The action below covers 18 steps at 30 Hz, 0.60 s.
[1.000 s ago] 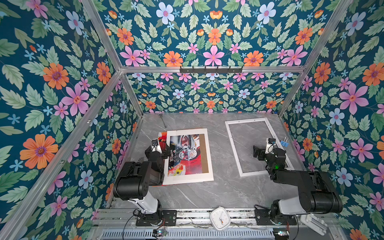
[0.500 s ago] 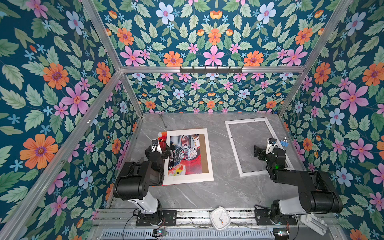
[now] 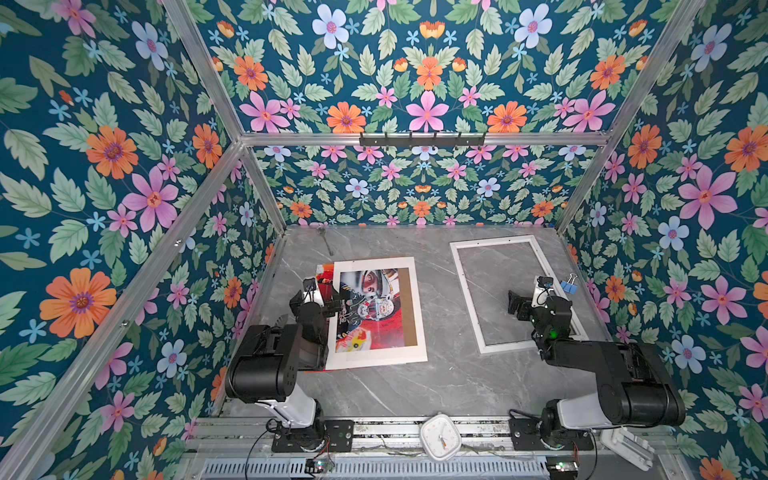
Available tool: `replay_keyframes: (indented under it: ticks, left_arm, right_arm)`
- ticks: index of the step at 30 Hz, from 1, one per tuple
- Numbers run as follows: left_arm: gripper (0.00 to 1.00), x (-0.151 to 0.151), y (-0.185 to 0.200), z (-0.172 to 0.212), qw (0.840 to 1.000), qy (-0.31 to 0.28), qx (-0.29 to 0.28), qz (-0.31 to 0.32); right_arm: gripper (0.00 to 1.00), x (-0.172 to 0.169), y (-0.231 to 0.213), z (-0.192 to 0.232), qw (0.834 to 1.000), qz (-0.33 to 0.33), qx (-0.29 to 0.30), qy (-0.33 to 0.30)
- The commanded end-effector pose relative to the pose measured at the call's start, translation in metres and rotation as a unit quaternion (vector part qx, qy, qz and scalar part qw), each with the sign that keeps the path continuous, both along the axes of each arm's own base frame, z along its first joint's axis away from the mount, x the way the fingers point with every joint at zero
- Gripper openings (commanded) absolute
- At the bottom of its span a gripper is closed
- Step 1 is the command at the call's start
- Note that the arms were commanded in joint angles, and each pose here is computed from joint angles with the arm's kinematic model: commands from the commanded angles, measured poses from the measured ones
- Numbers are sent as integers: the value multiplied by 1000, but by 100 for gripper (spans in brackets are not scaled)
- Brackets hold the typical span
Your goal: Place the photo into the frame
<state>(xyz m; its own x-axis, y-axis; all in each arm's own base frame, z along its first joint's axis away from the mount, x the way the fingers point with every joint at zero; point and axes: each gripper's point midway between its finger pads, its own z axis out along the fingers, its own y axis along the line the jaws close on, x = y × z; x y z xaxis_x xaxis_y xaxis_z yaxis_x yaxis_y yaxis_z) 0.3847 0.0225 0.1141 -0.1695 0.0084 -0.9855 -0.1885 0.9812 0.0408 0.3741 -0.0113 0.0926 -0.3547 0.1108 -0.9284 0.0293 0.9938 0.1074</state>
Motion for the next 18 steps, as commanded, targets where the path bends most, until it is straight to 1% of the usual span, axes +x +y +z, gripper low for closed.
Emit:
replay_keyframes:
  ticks: [1, 4, 8, 13, 16, 18]
  left_arm:
    - [100, -2, 3, 11, 1000, -14, 5, 15]
    - [100, -3, 1, 21, 1000, -16, 12, 17]
    - [100, 2, -2, 26, 999, 14, 14, 25]
    - [100, 7, 0, 25, 996, 66, -36, 53]
    - [100, 8, -8, 24, 991, 109, -55, 51]
    - [100, 7, -15, 24, 987, 138, -72, 43]
  right_arm:
    - [99, 4, -6, 12, 1000, -18, 2, -4]
    - [99, 5, -11, 24, 999, -33, 4, 17]
    - [99, 5, -13, 32, 998, -43, 9, 37]
    - [99, -4, -7, 48, 995, -56, 29, 81]
    - [99, -11, 3, 55, 988, -65, 62, 122]
    - [99, -14, 17, 56, 985, -43, 76, 149]
